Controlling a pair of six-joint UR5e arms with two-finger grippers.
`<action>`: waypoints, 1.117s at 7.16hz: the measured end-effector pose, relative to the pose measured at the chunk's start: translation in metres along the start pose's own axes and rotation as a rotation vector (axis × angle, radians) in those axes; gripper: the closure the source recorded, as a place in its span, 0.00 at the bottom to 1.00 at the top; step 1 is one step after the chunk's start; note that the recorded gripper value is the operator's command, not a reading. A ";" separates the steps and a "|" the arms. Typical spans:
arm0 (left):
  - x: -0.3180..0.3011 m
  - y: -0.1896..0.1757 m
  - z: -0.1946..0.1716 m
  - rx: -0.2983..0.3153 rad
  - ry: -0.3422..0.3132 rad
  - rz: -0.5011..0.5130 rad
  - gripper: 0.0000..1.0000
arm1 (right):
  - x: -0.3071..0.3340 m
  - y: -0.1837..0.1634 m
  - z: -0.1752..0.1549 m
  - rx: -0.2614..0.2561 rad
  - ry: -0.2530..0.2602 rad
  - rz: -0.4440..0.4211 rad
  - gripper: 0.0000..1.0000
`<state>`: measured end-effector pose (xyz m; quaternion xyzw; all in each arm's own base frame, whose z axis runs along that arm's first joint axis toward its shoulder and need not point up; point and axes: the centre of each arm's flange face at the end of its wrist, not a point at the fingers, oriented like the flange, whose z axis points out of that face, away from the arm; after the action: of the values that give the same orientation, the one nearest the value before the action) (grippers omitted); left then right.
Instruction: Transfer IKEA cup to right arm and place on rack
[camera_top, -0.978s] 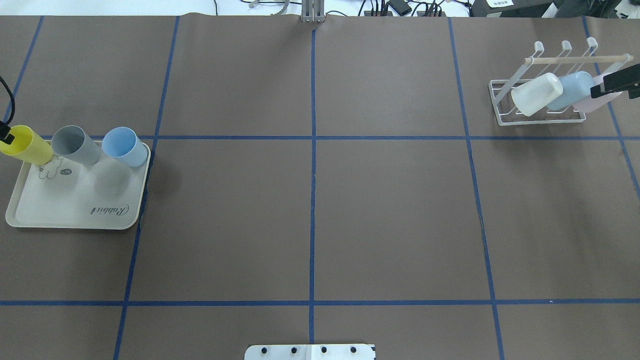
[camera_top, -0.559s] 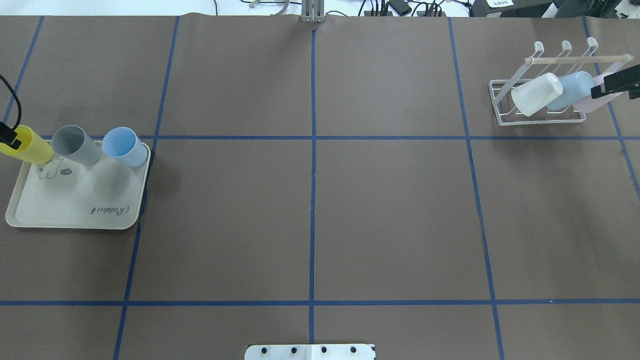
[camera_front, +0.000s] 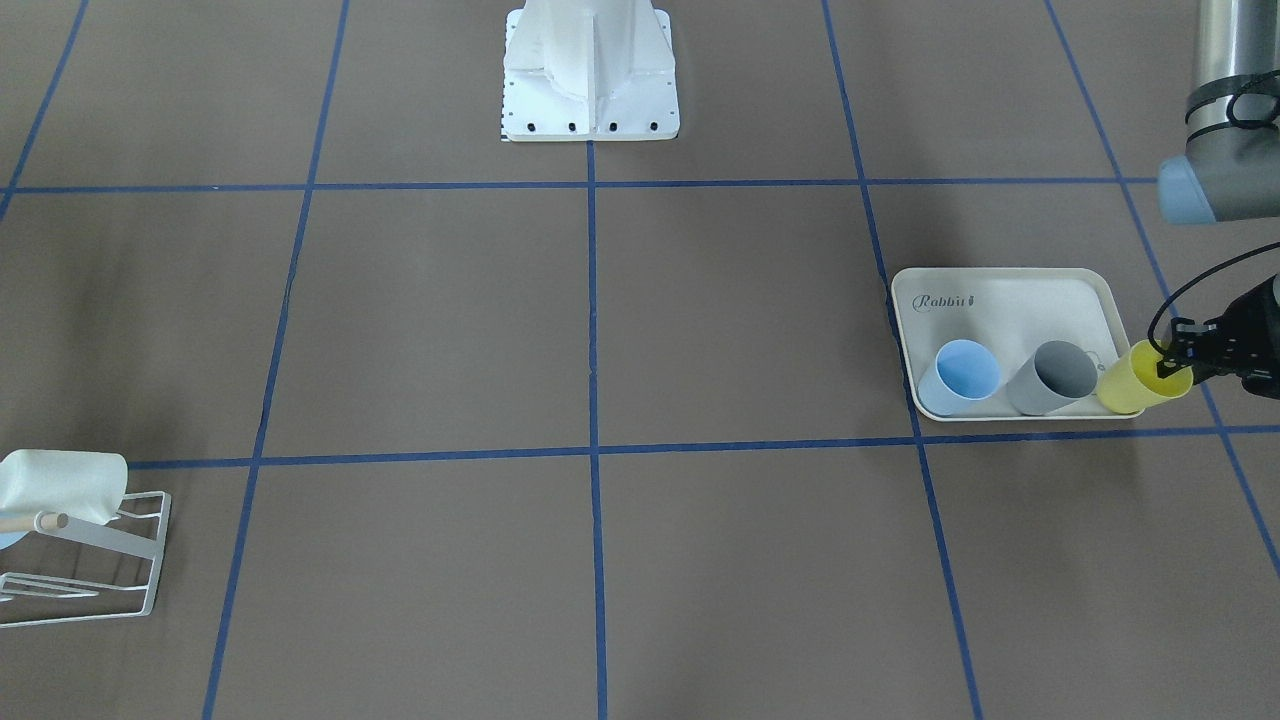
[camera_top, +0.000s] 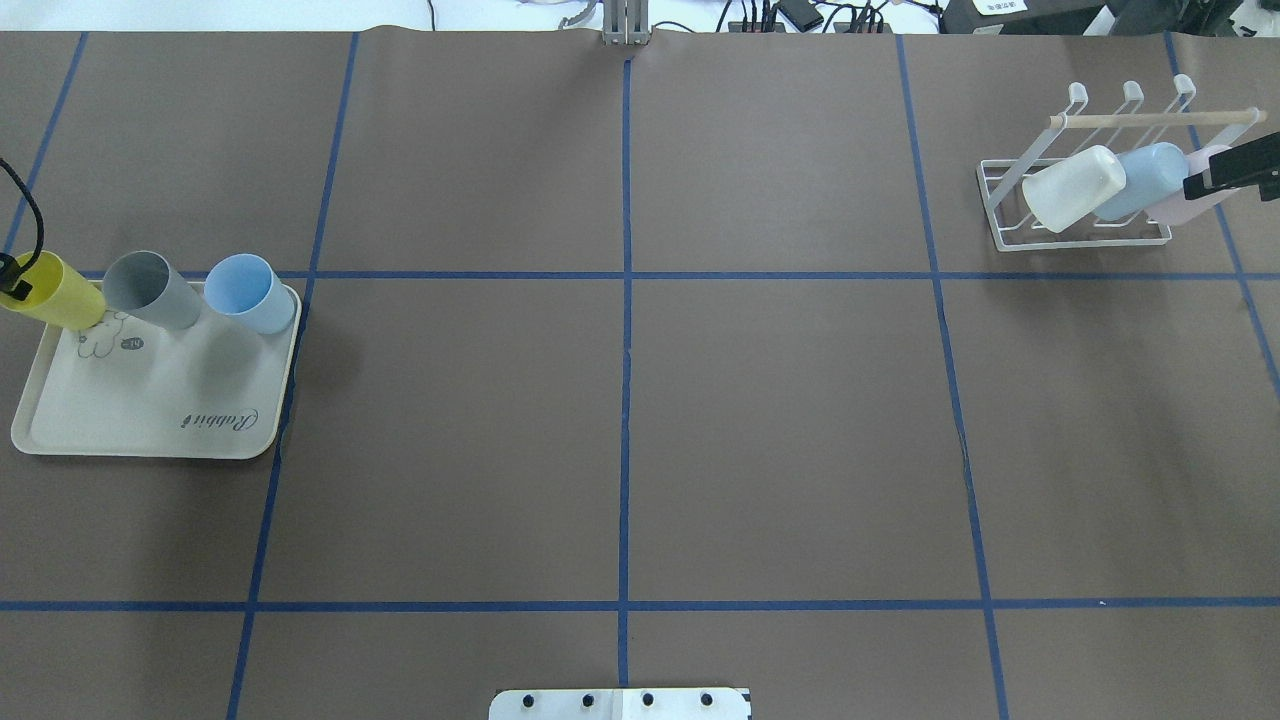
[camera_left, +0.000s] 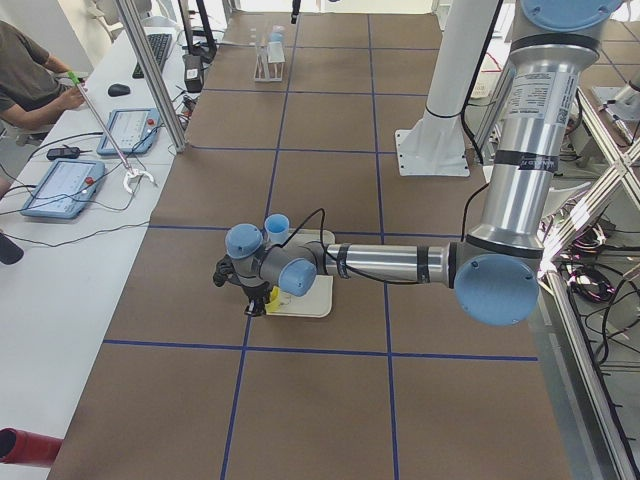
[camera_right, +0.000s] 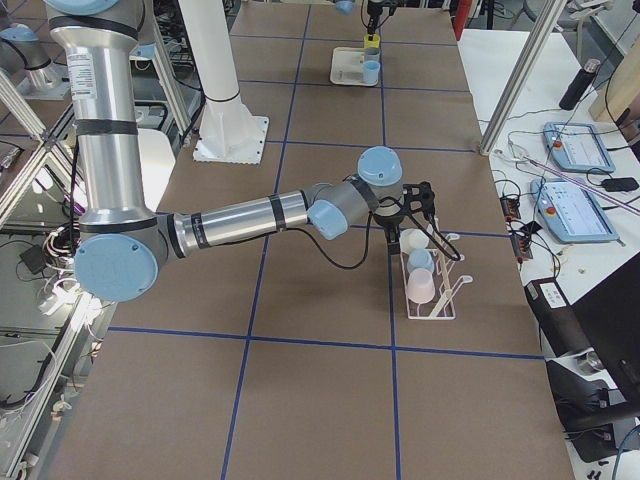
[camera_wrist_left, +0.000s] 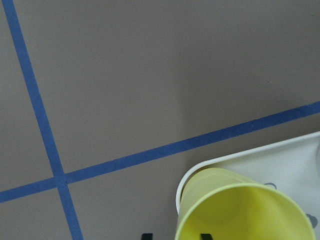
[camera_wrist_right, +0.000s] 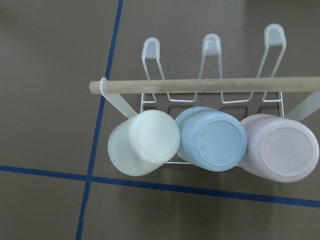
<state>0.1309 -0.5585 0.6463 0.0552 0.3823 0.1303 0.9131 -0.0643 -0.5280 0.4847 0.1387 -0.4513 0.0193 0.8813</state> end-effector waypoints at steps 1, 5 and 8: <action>0.004 0.000 -0.001 -0.005 0.034 0.000 1.00 | -0.001 -0.001 0.000 0.001 -0.001 -0.001 0.00; -0.034 -0.008 -0.095 0.121 0.053 -0.089 1.00 | -0.004 -0.001 -0.003 0.006 -0.004 -0.007 0.00; 0.015 -0.013 -0.179 0.183 0.042 -0.090 1.00 | -0.017 -0.001 -0.012 0.015 -0.027 0.010 0.00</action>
<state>0.0159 -0.5661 0.5073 0.1184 0.4139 0.0548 0.9009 -0.0643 -0.5239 0.4644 0.1434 -0.4636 0.0251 0.8740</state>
